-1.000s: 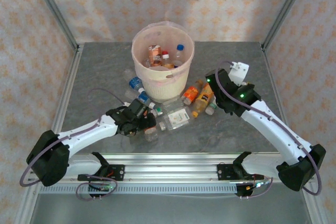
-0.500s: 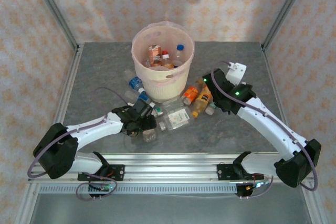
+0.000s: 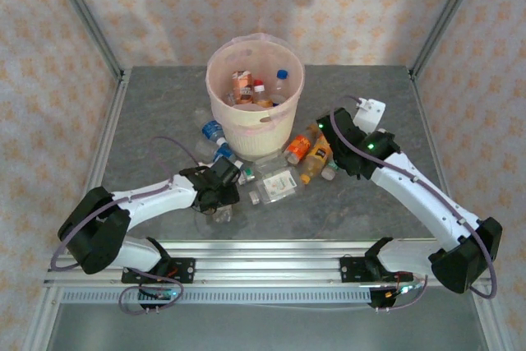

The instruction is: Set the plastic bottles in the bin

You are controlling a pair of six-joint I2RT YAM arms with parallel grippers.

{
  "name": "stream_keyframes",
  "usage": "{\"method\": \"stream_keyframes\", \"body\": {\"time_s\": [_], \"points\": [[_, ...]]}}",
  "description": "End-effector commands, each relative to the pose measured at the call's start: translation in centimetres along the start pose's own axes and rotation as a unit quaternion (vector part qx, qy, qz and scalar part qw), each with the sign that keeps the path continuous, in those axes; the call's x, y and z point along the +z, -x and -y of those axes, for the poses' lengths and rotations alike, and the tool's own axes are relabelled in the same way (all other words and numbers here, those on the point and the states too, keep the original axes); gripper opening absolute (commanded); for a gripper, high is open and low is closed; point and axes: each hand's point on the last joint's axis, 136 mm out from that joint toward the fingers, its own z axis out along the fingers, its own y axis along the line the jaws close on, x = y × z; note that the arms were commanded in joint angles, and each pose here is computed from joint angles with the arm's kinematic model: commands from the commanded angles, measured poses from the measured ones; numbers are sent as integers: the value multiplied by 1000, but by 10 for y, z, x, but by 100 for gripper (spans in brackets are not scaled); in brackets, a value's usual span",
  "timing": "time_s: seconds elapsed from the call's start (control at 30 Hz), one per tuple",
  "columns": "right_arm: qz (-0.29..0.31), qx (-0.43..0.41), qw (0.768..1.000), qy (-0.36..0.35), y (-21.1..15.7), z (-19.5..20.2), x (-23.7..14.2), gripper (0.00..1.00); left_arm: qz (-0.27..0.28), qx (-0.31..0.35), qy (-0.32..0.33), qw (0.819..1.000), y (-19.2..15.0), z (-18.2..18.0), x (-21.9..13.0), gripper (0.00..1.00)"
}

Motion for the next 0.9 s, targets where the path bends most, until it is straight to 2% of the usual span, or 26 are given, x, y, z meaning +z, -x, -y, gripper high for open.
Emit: {"method": "stream_keyframes", "body": {"time_s": [0.0, 0.2, 0.47, 0.63, 0.87], "points": [[-6, -8, 1000, -19, -7, 7, 4, 99, 26, -15, 23, 999, 11, -10, -4, 67], [-7, -4, 1000, -20, -8, 6, 4, 99, 62, -26, 30, 997, 24, -18, -18, 57], [-3, 3, 1000, -17, -5, 6, 3, 99, 129, -48, 51, 989, 45, -38, -52, 53], [-1, 7, 1000, -16, -4, 7, 3, 99, 196, -58, 50, 978, 65, -49, -92, 54], [2, 21, 1000, -14, -5, 11, 1, 99, 328, -71, 29, 942, 113, -56, -176, 55]]}}
